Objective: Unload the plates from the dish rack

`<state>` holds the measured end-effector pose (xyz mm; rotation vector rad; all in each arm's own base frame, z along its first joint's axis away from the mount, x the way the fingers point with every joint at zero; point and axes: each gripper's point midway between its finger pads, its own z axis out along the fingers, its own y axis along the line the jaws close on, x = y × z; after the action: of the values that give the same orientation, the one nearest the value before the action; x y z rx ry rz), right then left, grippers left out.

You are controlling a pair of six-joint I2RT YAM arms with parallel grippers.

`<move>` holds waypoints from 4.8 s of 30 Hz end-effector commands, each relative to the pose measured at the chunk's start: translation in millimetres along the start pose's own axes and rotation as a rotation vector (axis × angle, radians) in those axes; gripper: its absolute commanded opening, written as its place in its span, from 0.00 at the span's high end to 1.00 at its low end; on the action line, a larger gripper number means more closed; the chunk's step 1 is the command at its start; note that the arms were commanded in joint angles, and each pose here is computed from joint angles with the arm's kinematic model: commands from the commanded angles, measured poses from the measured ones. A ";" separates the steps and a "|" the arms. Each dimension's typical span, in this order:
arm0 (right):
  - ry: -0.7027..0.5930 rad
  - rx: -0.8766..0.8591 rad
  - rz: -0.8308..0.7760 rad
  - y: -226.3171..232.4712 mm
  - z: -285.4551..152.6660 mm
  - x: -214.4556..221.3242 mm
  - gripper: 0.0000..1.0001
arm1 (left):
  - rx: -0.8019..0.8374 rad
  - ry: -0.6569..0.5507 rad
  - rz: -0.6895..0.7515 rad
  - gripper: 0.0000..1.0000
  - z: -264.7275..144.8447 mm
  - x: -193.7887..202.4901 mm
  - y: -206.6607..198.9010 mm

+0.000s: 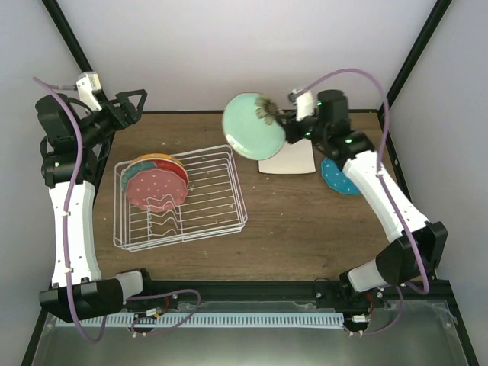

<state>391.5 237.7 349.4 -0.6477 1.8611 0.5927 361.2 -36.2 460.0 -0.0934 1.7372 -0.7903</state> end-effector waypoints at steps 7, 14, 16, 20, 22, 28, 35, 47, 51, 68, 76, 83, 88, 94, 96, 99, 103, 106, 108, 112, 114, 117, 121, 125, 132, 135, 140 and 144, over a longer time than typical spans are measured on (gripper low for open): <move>0.279 0.163 0.455 -77.4 -61.2 91.1 0.99 | 0.022 -0.014 0.011 0.00 0.1 -4.3 -2.6; 0.455 0.148 0.593 -61.3 -70.2 182.2 0.99 | 0.027 -0.009 0.007 0.00 0.9 -1.7 -2.1; 0.515 0.135 0.627 -55.1 -70.5 207.1 0.99 | 0.027 -0.009 0.007 0.00 1.3 -2.2 -1.6; 0.605 0.124 0.675 -47.4 -70.7 244.8 0.99 | 0.029 -0.005 0.005 0.00 1.9 -0.9 -1.2; 0.633 0.120 0.696 -46.0 -69.0 257.2 0.99 | 0.032 -0.004 0.006 0.00 1.8 -0.4 -1.7; 0.720 0.119 0.748 -46.1 -62.3 286.3 0.96 | 0.034 -0.005 0.012 0.00 0.2 -0.7 -3.6; 0.783 0.179 0.759 -57.0 -59.1 304.6 0.76 | 0.031 -0.010 0.017 0.00 -2.1 -1.2 -5.1; 0.817 0.328 0.738 -82.9 -59.2 319.1 0.47 | 0.027 -0.013 0.017 0.00 -4.6 0.4 -5.5; 0.816 0.404 0.727 -97.3 -59.7 315.7 0.43 | 0.029 -0.015 0.017 0.00 -5.1 -0.1 -6.2; 0.092 -0.105 0.042 35.0 59.6 12.5 0.42 | 0.036 -0.015 0.015 0.00 -5.1 -0.2 -7.6; -0.040 -0.287 -0.370 193.0 126.6 10.6 0.45 | 0.021 -0.029 0.044 0.00 -13.9 -1.3 -12.5; -0.044 -0.321 -0.529 249.2 164.0 38.8 0.48 | 0.019 -0.027 0.052 0.00 -15.7 -0.3 -13.3; -0.060 -0.324 -0.550 261.5 184.6 44.7 0.49 | 0.019 -0.026 0.052 0.00 -13.6 -1.0 -11.8; -0.048 -0.331 -0.556 266.8 200.7 55.4 0.50 | 0.023 -0.019 0.054 0.00 -12.3 -0.3 -11.5; -0.043 -0.339 -0.558 268.9 202.9 59.0 0.49 | 0.025 -0.017 0.057 0.00 -12.0 0.1 -11.7; -0.046 -0.354 -0.559 272.6 202.4 60.2 0.50 | 0.026 -0.015 0.057 0.00 -11.4 0.3 -11.2; -0.048 -0.370 -0.569 276.3 202.6 62.2 0.50 | 0.030 -0.013 0.057 0.00 -10.7 0.7 -11.3; -0.048 -0.379 -0.574 280.3 204.2 65.2 0.50 | 0.033 -0.012 0.058 0.00 -10.1 0.9 -11.4; -0.040 -0.382 -0.580 282.1 206.3 68.3 0.50 | 0.033 -0.012 0.058 0.00 -10.4 0.9 -11.6; -0.039 -0.390 -0.583 289.3 205.7 70.8 0.50 | 0.034 -0.010 0.060 0.00 -11.2 1.9 -12.1; -0.038 -0.398 -0.589 293.2 205.4 73.3 0.51 | 0.033 -0.007 0.061 0.00 -11.5 2.9 -11.9; -0.032 -0.405 -0.602 299.5 205.9 79.3 0.51 | 0.036 -0.005 0.064 0.00 -11.6 3.5 -12.2; -0.040 -0.393 -0.608 303.9 203.9 78.9 0.52 | 0.035 -0.004 0.067 0.00 -11.8 4.3 -12.3; -0.064 -0.389 -0.612 309.0 196.9 76.3 0.54 | 0.034 -0.001 0.064 0.00 -11.4 5.2 -11.1; -0.028 -0.370 -0.633 304.5 202.1 93.1 0.54 | 0.035 -0.004 0.059 0.00 -11.0 5.2 -10.9; -0.031 -0.343 -0.644 300.7 206.0 93.7 0.54 | 0.034 -0.002 0.057 0.00 -11.2 5.7 -10.6; -0.051 -0.323 -0.653 299.1 206.4 87.1 0.54 | 0.032 -0.002 0.058 0.00 -11.8 5.9 -10.7; -0.060 -0.304 -0.667 296.0 208.6 84.9 0.54 | 0.032 0.000 0.057 0.00 -11.3 6.4 -10.2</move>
<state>296.6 577.0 226.3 -1.3798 1.4101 0.4817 349.0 -41.9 459.0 -0.0376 1.7305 -0.7803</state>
